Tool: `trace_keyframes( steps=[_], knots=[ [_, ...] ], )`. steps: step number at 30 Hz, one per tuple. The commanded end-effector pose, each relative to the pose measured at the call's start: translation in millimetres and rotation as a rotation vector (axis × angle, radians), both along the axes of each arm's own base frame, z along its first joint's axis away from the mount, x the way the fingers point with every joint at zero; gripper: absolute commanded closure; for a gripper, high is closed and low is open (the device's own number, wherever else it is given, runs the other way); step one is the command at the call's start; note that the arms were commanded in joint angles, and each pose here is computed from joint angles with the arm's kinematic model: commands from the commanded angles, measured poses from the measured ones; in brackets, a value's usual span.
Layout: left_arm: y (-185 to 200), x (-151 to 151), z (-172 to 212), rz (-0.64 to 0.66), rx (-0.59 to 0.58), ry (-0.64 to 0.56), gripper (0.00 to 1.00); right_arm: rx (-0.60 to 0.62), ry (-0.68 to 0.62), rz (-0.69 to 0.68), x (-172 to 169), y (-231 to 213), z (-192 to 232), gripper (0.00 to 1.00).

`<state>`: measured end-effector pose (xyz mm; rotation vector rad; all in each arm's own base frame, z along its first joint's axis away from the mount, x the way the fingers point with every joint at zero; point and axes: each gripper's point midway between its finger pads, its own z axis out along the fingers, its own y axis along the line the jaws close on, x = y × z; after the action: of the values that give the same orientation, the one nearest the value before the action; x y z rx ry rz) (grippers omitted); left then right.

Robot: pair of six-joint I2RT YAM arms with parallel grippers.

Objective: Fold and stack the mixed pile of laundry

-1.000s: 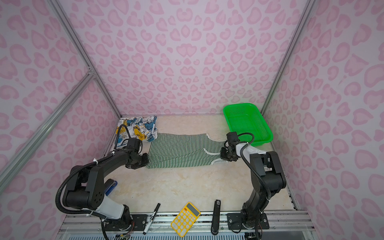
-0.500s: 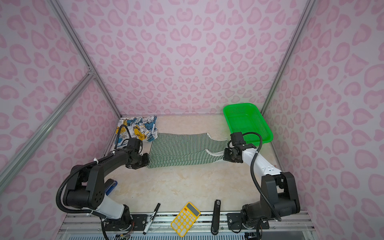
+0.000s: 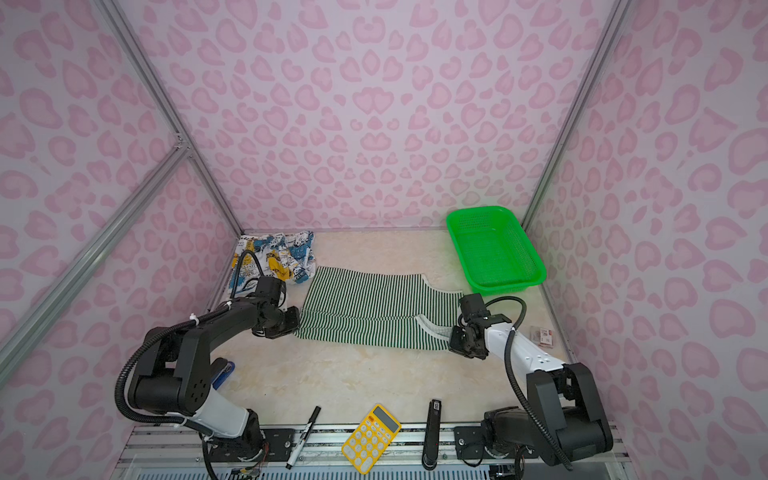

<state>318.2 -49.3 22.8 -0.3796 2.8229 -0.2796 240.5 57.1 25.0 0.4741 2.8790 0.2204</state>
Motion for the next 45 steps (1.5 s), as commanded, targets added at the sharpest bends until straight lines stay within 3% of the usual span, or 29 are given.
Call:
trace_keyframes(
  steps=[1, 8, 11, 16, 23, 29, 31, 34, 37, 41, 45],
  knots=[
    [0.6, 6.9, 4.0, 0.004, 0.004, -0.014, 0.97, -0.019, -0.015, -0.03, 2.8, -4.5, 2.7, 0.78],
    [-0.2, 7.4, 4.6, -0.003, 0.002, -0.009, 0.97, -0.117, -0.162, 0.008, 27.0, -15.5, 63.8, 0.58],
    [-1.3, 8.9, 5.3, -0.005, -0.004, -0.012, 0.97, -0.152, -0.172, 0.038, 41.4, -17.8, 66.3, 0.53],
    [-1.2, 9.3, 9.4, -0.006, -0.006, -0.021, 0.97, -0.131, -0.06, 0.075, 41.9, -12.4, 43.4, 0.52],
    [-3.3, 10.6, 9.1, -0.018, -0.012, -0.018, 0.97, -0.09, -0.099, 0.106, 38.3, -5.7, 32.3, 0.57],
    [-3.3, 11.4, 9.0, -0.019, -0.012, -0.018, 0.97, -0.101, -0.091, 0.169, 37.4, -5.4, 20.5, 0.51],
    [-3.5, 11.0, 9.0, -0.02, -0.012, -0.017, 0.97, -0.111, -0.078, 0.152, 39.3, -9.4, 13.9, 0.56],
    [-2.6, 12.1, 10.4, -0.015, -0.009, -0.018, 0.97, -0.131, -0.044, 0.093, 38.6, -19.8, 9.8, 0.87],
    [-1.5, 12.5, 13.1, -0.01, -0.002, -0.02, 0.97, -0.133, -0.062, 0.056, 34.6, -23.2, 22.5, 0.99],
    [-0.5, 13.9, 19.6, -0.002, 0.0, -0.034, 0.97, -0.119, -0.072, 0.021, 22.2, -25.0, 39.3, 1.0],
    [-2.5, 10.0, 19.3, 0.002, -0.015, -0.033, 0.97, -0.096, -0.015, -0.013, 0.7, -24.3, 26.9, 1.0]
  ],
)
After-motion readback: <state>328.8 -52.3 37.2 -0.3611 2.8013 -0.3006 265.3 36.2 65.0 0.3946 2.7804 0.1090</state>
